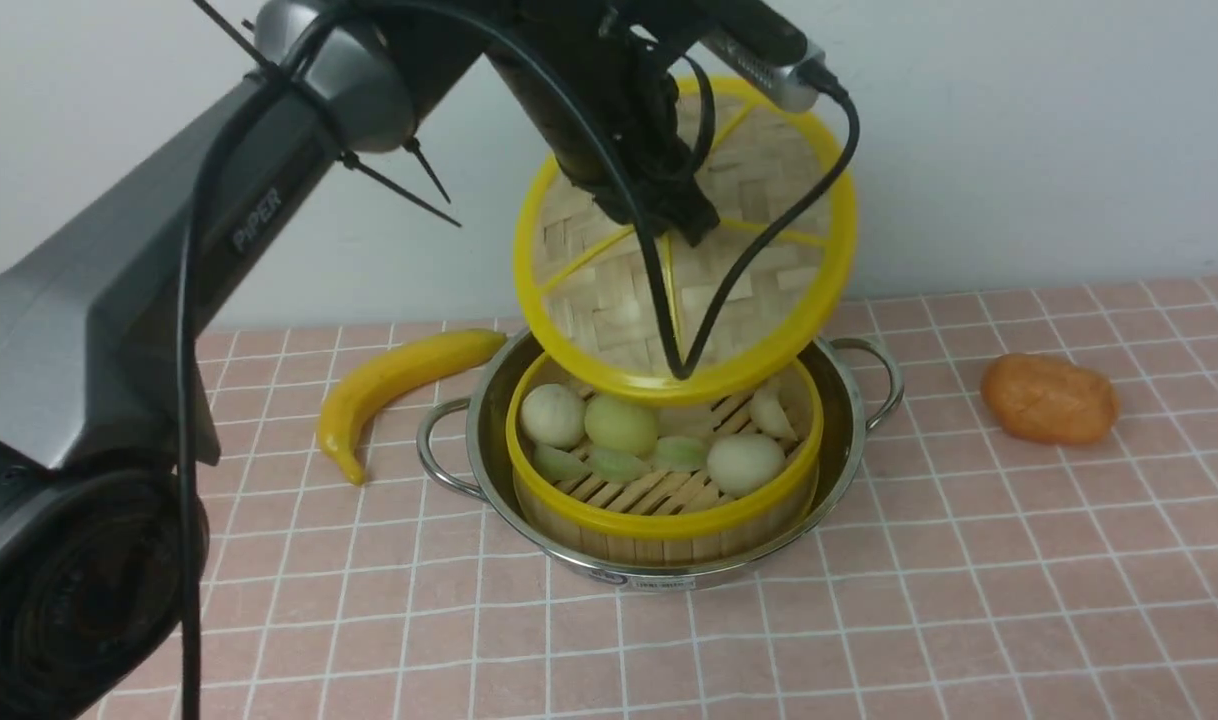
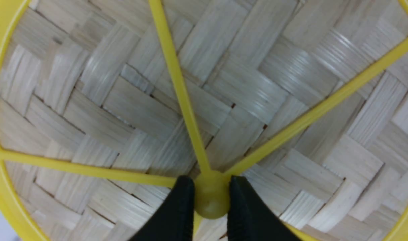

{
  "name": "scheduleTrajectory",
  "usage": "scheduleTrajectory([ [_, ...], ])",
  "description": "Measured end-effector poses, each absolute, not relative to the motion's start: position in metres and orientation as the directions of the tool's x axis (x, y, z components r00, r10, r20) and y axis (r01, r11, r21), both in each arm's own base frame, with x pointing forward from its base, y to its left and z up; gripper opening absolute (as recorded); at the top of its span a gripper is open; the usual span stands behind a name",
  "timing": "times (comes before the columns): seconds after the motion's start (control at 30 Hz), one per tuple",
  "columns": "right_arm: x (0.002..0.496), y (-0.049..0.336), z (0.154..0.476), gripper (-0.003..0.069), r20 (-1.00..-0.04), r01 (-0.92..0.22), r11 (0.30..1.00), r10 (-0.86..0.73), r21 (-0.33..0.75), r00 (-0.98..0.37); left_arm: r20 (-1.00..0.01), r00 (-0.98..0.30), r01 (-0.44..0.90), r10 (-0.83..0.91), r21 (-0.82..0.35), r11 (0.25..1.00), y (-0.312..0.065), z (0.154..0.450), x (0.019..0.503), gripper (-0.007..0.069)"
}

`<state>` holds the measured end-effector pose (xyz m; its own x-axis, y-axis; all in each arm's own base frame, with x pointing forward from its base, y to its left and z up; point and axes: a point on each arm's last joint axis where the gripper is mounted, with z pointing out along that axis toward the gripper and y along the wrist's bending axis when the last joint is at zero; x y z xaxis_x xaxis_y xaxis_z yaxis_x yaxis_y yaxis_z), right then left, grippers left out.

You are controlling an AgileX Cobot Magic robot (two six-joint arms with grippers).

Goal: Place the steamer in the pot on the pink tablecloth, and put the lid on the steamer.
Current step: 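Place the yellow bamboo steamer lid onto the steamer in the pot with the left gripper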

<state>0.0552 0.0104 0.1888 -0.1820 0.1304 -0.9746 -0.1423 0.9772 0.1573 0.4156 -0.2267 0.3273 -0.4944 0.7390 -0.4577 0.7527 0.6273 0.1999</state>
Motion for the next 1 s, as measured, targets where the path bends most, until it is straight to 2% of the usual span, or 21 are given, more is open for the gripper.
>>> scheduleTrajectory([
  [0.2, 0.055, 0.010, 0.189, 0.0240, -0.975, -0.142, 0.977, 0.130, 0.157, -0.182, -0.395, -0.581, 0.729, 0.712, 0.137, 0.671, -0.223, 0.307, 0.408, 0.0116],
  [0.4, 0.055, 0.010, 0.189, 0.0240, -0.975, -0.142, 0.977, 0.131, 0.158, -0.182, -0.394, -0.597, 0.719, 0.699, 0.122, 0.684, -0.216, 0.315, 0.395, 0.0116],
  [0.63, 0.055, 0.010, 0.189, 0.0240, -0.975, -0.142, 0.977, 0.131, 0.158, -0.182, -0.325, -0.625, 0.731, 0.710, 0.076, 0.678, -0.216, 0.291, 0.390, 0.0116],
  [1.0, 0.055, 0.010, 0.189, 0.0240, -0.975, -0.142, 0.977, 0.131, 0.158, -0.182, -0.301, -0.593, 0.763, 0.747, 0.083, 0.640, -0.218, 0.281, 0.393, 0.0116],
])
